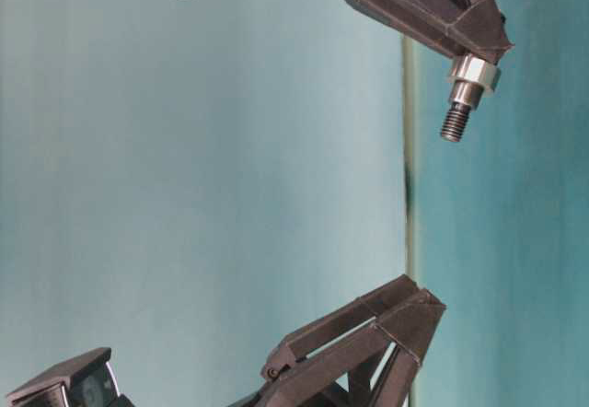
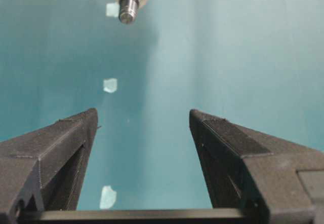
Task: Insert the washer onto the shaft with both hands.
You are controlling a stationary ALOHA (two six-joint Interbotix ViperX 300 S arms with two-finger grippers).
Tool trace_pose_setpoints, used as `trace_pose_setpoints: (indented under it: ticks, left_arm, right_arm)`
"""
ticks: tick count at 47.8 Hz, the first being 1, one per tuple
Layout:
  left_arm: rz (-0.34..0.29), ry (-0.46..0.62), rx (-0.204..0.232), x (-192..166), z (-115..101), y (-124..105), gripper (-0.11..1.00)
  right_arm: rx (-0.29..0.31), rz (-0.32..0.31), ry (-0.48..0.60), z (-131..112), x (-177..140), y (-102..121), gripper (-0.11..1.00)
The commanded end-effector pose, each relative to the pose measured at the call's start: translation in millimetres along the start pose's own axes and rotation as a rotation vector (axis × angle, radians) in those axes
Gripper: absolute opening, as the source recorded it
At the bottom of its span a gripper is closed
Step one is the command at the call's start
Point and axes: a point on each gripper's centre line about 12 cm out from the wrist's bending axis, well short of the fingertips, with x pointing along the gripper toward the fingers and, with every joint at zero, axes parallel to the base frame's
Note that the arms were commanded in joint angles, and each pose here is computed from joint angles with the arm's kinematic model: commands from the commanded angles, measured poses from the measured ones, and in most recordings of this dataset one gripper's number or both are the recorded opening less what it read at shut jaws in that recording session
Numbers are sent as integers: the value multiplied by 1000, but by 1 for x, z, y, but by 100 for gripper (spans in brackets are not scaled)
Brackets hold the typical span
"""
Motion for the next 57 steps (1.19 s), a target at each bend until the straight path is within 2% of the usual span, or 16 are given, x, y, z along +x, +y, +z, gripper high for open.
trace_pose_setpoints:
  ticks: [1, 57]
  left_arm:
    - [-6, -33, 1, -1, 11, -2, 80]
    - [2, -23, -3, 0, 8, 1, 80]
  right_arm:
    - [13, 3, -23, 8, 0, 1, 0]
    - [15, -3, -5, 5, 0, 0, 0]
